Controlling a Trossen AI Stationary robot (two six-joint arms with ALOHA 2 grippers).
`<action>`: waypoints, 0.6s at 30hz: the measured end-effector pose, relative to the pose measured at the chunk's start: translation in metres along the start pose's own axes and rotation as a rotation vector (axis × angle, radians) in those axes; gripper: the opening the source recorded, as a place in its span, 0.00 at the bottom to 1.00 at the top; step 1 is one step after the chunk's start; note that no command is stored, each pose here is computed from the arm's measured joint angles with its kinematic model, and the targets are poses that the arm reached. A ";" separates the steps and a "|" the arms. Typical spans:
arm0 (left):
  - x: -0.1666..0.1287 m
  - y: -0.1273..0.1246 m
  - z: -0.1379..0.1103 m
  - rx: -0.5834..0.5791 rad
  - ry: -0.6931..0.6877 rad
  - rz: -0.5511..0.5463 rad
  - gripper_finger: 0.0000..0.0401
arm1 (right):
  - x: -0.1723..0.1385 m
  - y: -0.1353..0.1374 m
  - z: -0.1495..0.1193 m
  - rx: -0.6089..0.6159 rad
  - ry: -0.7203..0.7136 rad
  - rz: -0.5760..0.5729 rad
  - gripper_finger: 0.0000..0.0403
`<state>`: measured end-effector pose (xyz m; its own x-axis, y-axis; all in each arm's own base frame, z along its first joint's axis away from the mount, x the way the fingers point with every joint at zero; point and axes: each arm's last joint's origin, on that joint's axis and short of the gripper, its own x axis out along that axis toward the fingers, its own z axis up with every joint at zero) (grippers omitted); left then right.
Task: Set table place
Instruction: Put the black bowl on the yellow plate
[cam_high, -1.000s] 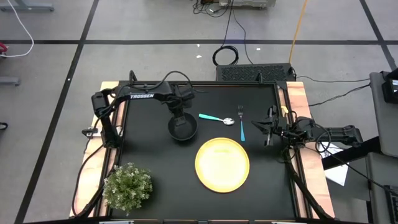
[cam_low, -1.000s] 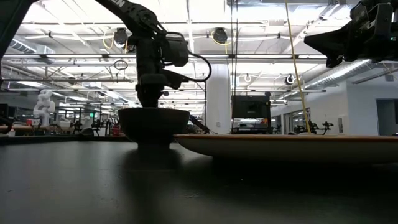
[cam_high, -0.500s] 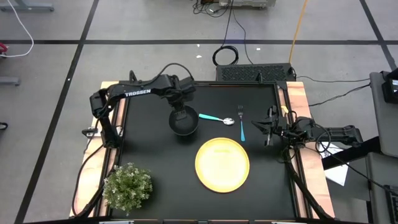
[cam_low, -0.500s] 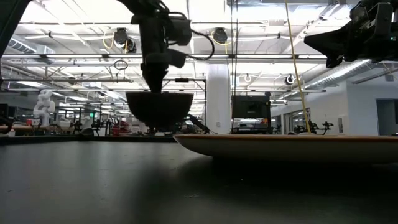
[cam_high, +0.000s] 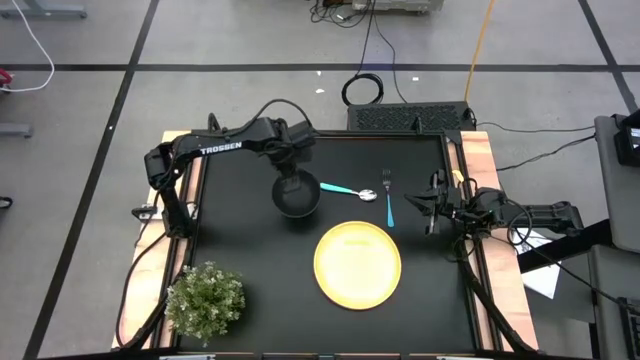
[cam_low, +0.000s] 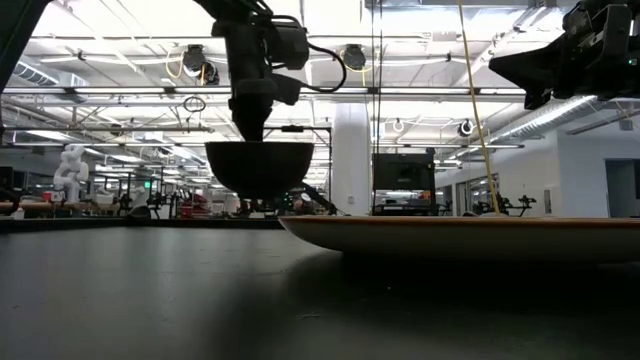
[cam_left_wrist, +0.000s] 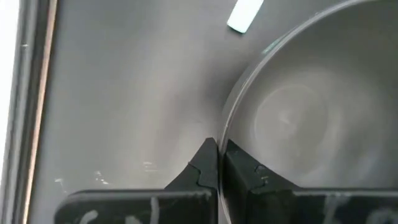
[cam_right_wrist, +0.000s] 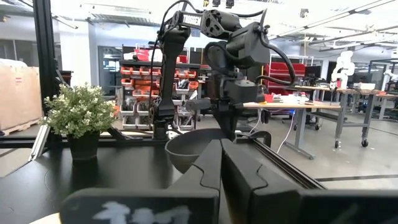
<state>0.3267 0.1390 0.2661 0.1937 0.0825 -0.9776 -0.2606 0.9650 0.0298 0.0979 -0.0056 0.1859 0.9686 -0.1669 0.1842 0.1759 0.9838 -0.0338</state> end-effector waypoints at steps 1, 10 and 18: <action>0.000 -0.001 -0.001 0.012 0.009 -0.020 0.01 | 0.000 0.000 0.000 0.000 0.000 0.000 0.00; -0.026 -0.009 -0.012 0.056 -0.028 -0.085 0.01 | 0.000 0.000 0.000 0.000 0.000 0.000 0.00; -0.075 -0.013 -0.030 0.042 -0.185 -0.065 0.01 | 0.000 0.000 0.000 0.000 -0.003 0.000 0.00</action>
<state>0.2871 0.1126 0.3330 0.3803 0.0605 -0.9229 -0.2031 0.9790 -0.0195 0.0981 -0.0056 0.1862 0.9681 -0.1668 0.1872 0.1760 0.9838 -0.0333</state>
